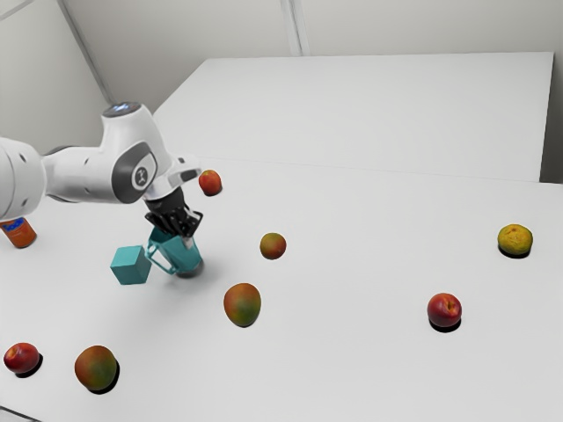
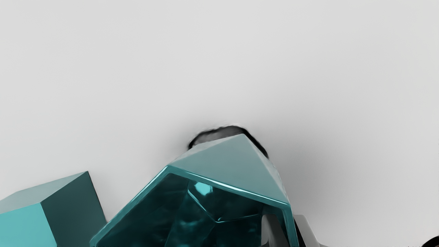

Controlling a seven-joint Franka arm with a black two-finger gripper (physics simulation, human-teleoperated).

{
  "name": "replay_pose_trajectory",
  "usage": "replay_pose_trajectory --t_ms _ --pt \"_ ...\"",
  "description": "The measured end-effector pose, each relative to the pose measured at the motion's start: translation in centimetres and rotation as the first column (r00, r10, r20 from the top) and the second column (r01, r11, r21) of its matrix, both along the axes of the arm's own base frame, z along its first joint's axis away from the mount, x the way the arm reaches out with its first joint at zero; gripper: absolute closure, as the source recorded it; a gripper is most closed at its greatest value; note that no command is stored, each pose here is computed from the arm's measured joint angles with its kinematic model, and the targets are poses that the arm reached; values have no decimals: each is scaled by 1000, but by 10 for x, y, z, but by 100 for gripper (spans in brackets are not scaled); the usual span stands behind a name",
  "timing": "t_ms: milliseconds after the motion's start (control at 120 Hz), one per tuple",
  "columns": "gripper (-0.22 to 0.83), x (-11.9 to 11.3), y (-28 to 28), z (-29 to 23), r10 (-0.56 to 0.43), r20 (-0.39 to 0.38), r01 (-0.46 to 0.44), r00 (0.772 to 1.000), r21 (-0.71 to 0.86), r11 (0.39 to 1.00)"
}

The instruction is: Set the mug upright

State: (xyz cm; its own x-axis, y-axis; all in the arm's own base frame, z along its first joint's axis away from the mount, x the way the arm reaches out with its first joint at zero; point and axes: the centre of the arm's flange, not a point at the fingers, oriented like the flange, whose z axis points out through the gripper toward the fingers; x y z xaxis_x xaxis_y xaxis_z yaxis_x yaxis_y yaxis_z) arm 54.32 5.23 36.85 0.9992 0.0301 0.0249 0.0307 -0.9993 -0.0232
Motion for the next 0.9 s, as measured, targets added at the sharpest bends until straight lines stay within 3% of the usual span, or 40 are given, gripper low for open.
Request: replay_pose_trajectory --t_ms 433,900 --pt "78 -15 -12 -6 108 -60 -108 992 5 994" --pt "78 -17 -24 -16 158 -78 -153 984 64 986"
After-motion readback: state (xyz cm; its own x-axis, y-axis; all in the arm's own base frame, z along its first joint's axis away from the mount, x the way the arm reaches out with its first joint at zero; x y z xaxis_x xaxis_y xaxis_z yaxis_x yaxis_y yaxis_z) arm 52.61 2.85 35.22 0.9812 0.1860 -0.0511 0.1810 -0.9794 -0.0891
